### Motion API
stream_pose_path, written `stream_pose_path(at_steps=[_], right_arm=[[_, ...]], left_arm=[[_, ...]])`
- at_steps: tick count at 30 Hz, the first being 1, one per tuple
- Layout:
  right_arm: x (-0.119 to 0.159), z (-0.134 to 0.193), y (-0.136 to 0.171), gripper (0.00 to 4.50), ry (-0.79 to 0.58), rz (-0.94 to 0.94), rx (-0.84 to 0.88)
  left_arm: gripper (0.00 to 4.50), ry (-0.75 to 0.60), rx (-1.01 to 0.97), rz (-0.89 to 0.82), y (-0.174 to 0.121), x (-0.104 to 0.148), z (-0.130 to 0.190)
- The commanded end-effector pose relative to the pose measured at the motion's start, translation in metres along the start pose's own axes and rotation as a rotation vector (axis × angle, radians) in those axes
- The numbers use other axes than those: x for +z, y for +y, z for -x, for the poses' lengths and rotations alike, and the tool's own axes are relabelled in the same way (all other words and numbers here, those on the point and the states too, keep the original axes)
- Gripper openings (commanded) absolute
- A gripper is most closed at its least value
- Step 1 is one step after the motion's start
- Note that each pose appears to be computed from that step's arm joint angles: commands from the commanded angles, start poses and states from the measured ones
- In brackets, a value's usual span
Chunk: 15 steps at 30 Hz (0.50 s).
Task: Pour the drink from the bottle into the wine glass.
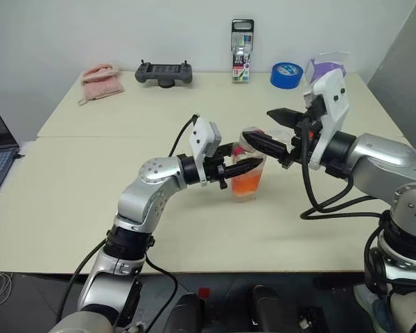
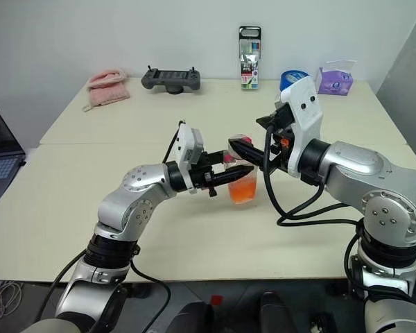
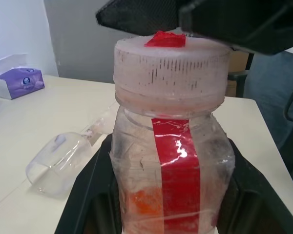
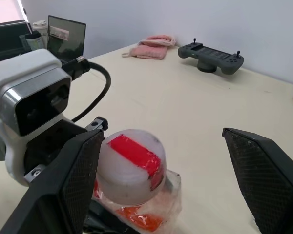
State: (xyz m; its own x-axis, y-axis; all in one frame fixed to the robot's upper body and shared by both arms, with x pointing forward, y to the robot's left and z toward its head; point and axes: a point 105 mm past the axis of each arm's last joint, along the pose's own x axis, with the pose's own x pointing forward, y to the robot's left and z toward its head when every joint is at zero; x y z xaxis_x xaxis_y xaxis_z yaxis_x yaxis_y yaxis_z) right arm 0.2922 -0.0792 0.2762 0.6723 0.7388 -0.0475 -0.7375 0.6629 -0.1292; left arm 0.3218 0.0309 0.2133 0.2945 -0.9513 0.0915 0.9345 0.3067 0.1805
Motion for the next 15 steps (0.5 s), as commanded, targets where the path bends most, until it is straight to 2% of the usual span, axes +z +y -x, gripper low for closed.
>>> stream_pose_path(at_steps=[1,8,11,15], right_arm=[[0.007,0.002,0.012,4.14,-0.03,0.026,0.037],[0.002,0.001,0.009,4.14,-0.031,0.002,0.007],[-0.002,0.0,0.007,3.58,-0.013,0.002,-0.009],[-0.009,-0.002,0.007,2.19,0.012,0.007,-0.014]], left_arm=[[1.82,-0.05,-0.007,-0.07,0.0,0.019,-0.001],[1.82,-0.042,0.002,-0.068,0.001,0.016,0.002],[1.82,-0.041,0.002,-0.07,0.001,0.017,0.002],[1.82,-0.041,0.002,-0.071,0.001,0.017,0.002]])
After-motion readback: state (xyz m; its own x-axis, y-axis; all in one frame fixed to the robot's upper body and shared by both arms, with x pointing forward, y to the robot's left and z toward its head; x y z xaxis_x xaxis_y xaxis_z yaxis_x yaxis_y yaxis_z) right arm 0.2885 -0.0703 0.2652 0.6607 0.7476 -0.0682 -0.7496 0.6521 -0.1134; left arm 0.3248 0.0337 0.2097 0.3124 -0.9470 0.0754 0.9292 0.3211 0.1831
